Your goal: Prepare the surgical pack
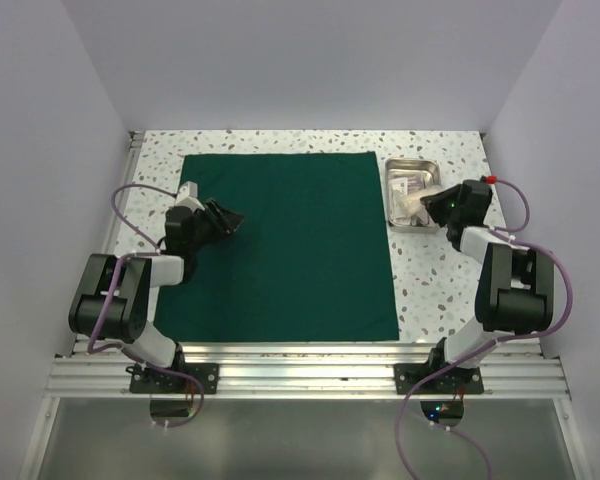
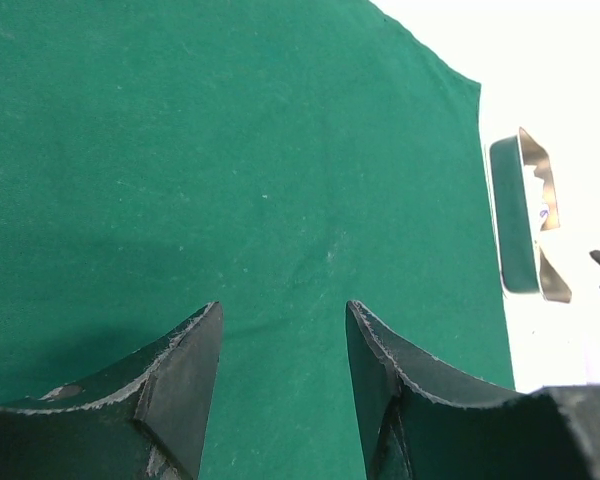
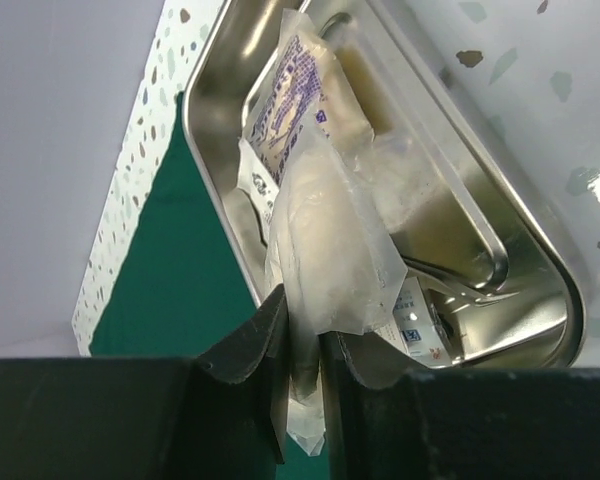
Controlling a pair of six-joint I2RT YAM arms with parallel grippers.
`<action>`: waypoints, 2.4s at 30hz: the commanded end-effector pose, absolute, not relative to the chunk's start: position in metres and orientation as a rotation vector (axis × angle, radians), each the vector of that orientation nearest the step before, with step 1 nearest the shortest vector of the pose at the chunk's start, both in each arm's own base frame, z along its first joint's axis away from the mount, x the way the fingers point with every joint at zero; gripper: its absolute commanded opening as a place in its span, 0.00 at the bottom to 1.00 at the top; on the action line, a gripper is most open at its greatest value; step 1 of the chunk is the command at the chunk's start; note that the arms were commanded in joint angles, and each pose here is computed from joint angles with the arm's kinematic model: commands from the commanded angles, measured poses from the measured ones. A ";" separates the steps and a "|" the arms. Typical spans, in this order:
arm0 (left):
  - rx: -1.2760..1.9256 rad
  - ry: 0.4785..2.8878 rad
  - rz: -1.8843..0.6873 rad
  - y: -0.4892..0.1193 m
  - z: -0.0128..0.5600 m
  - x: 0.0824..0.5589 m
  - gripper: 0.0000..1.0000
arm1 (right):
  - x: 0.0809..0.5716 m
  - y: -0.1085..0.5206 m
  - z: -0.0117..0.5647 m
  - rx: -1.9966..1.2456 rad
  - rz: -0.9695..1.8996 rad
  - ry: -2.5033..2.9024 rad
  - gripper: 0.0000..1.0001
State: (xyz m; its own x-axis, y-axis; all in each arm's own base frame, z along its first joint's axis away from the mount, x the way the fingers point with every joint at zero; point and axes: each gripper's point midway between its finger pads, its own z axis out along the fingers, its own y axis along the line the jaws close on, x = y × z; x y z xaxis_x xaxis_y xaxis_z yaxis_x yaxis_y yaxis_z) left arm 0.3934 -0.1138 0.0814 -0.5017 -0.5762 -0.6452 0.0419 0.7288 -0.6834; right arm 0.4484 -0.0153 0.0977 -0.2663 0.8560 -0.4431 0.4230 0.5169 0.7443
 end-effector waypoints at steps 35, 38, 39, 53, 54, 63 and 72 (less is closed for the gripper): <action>-0.353 1.922 -0.799 -0.122 0.099 0.400 0.56 | 0.460 -0.006 0.118 0.903 0.455 1.957 0.22; -0.354 1.925 -0.796 -0.122 0.098 0.400 0.57 | 0.469 -0.003 0.091 0.914 0.439 2.037 0.21; -0.354 1.927 -0.797 -0.122 0.097 0.400 0.57 | 0.469 0.000 0.075 0.919 0.434 2.084 0.20; -0.340 1.932 -0.790 -0.124 0.097 0.401 0.57 | 0.470 -0.023 0.133 0.831 0.254 2.057 0.30; -0.339 1.929 -0.791 -0.125 0.099 0.402 0.57 | 0.472 -0.032 0.140 0.827 0.237 2.041 0.31; -0.320 1.925 -0.799 -0.130 0.104 0.400 0.57 | 0.510 -0.057 0.146 0.520 0.103 2.221 0.54; -0.289 1.929 -0.797 -0.142 0.104 0.399 0.57 | 0.521 -0.074 0.131 0.347 -0.048 2.302 0.62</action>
